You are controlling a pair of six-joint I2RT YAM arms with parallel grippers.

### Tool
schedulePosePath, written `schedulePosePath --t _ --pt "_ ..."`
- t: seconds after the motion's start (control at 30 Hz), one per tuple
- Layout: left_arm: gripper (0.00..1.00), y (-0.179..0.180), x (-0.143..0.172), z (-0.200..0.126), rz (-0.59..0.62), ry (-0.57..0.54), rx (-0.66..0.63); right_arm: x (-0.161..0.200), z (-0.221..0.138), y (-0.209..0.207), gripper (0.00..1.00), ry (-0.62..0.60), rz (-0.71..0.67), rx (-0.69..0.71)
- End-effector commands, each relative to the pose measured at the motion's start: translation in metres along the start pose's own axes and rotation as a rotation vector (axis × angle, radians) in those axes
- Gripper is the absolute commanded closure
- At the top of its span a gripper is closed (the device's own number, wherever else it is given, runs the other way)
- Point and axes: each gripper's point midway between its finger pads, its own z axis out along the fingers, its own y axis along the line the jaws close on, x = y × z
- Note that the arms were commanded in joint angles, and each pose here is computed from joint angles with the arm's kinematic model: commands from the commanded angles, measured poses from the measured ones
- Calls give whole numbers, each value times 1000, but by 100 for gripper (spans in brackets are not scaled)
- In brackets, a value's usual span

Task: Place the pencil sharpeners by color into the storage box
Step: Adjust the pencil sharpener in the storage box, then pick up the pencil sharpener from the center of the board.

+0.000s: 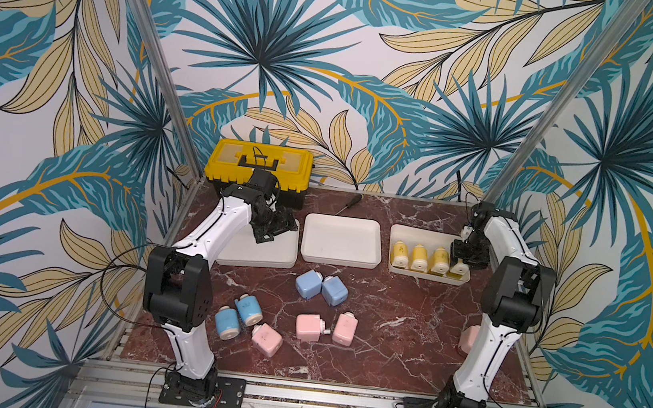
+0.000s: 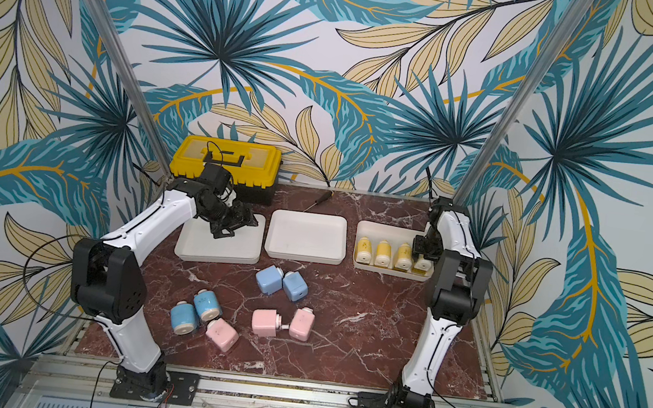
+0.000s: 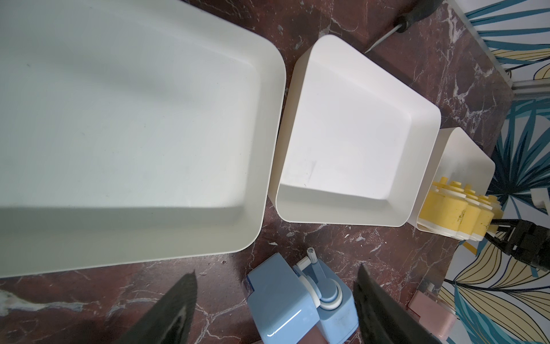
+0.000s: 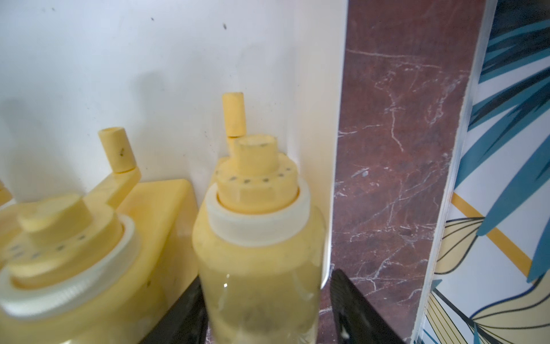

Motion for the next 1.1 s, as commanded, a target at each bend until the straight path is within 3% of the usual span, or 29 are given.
schedulePosePath --t 0.0,0.23,0.43,0.73,0.93,1.07 --pt "15 -5 -2 -17 8 -37 29 0 -34 -5 35 -67 25 18" --pt "15 -8 1 -25 10 -56 33 12 -106 -10 35 -170 85 -4" --pt "15 -19 16 -34 40 -67 39 43 -168 18 35 -253 158 -164" --pt "16 -41 77 -34 152 -8 54 120 -200 122 28 -287 55 -337" --pt "15 -44 123 -27 294 51 40 154 -199 161 28 -268 -6 -405" --pt "11 -34 133 -24 398 37 -11 169 -198 177 27 -244 -43 -423"
